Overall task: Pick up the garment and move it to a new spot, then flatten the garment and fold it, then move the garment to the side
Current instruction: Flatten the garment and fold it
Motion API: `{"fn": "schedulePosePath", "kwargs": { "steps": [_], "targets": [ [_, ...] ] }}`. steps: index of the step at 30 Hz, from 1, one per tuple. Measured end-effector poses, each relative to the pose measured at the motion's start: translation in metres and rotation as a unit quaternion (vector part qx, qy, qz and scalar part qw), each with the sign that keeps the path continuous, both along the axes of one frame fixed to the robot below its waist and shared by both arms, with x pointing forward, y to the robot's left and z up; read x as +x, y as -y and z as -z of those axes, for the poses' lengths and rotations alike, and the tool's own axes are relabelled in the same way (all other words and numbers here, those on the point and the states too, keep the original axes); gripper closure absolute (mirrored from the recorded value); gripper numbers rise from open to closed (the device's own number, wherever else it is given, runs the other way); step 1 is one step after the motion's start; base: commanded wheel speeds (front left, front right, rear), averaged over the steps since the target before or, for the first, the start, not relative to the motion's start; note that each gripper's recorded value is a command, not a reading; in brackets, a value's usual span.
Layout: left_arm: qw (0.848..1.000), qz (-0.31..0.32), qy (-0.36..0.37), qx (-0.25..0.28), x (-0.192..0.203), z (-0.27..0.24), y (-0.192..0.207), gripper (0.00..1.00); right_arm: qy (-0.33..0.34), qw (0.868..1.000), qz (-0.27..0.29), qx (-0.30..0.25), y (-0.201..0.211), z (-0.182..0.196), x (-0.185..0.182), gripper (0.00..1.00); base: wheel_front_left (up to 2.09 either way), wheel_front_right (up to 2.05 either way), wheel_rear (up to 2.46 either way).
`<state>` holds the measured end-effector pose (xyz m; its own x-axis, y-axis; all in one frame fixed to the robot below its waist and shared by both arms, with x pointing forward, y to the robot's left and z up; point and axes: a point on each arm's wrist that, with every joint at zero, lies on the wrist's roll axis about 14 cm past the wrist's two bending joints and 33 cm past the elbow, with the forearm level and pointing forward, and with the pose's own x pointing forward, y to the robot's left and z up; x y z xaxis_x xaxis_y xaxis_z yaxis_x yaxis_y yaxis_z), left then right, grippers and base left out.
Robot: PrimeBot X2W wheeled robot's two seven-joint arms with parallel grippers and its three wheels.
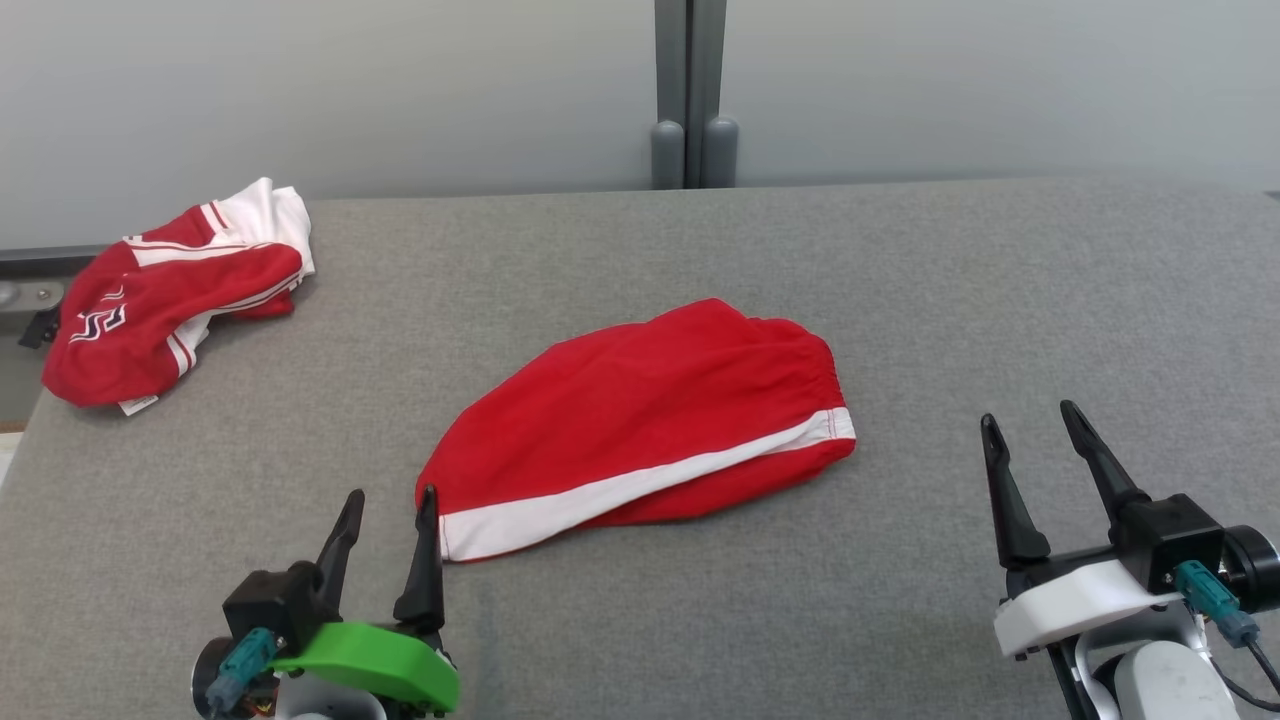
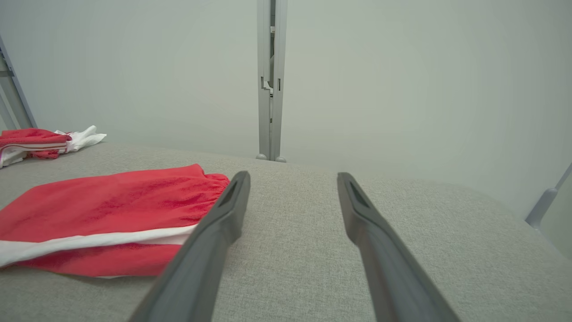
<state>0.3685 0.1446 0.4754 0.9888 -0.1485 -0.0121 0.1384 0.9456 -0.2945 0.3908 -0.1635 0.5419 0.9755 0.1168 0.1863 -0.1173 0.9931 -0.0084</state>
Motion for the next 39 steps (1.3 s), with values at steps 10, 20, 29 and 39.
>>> {"fn": "schedulePosePath", "kwargs": {
  "steps": [10,20,29,39],
  "targets": [
    [0.999,-0.033,0.001,-0.007,-0.020,0.001,-0.015,0.00,0.000,1.000,-0.006,0.017,-0.004,0.000,-0.007,0.00,0.00,0.00,0.00],
    [0.999,-0.034,0.001,-0.009,-0.021,0.002,-0.014,0.00,-0.019,1.000,-0.004,0.021,-0.002,0.011,-0.009,0.00,0.00,0.00,0.00],
    [1.000,-0.029,0.006,-0.010,-0.019,-0.001,-0.011,0.00,-0.026,0.999,-0.004,0.024,-0.003,0.017,-0.010,0.00,0.00,0.00,0.00],
    [1.000,-0.021,0.006,-0.010,-0.016,-0.002,-0.005,0.00,-0.071,0.996,-0.060,0.003,-0.042,0.043,0.005,0.00,0.00,0.00,0.00]
  ]
}}
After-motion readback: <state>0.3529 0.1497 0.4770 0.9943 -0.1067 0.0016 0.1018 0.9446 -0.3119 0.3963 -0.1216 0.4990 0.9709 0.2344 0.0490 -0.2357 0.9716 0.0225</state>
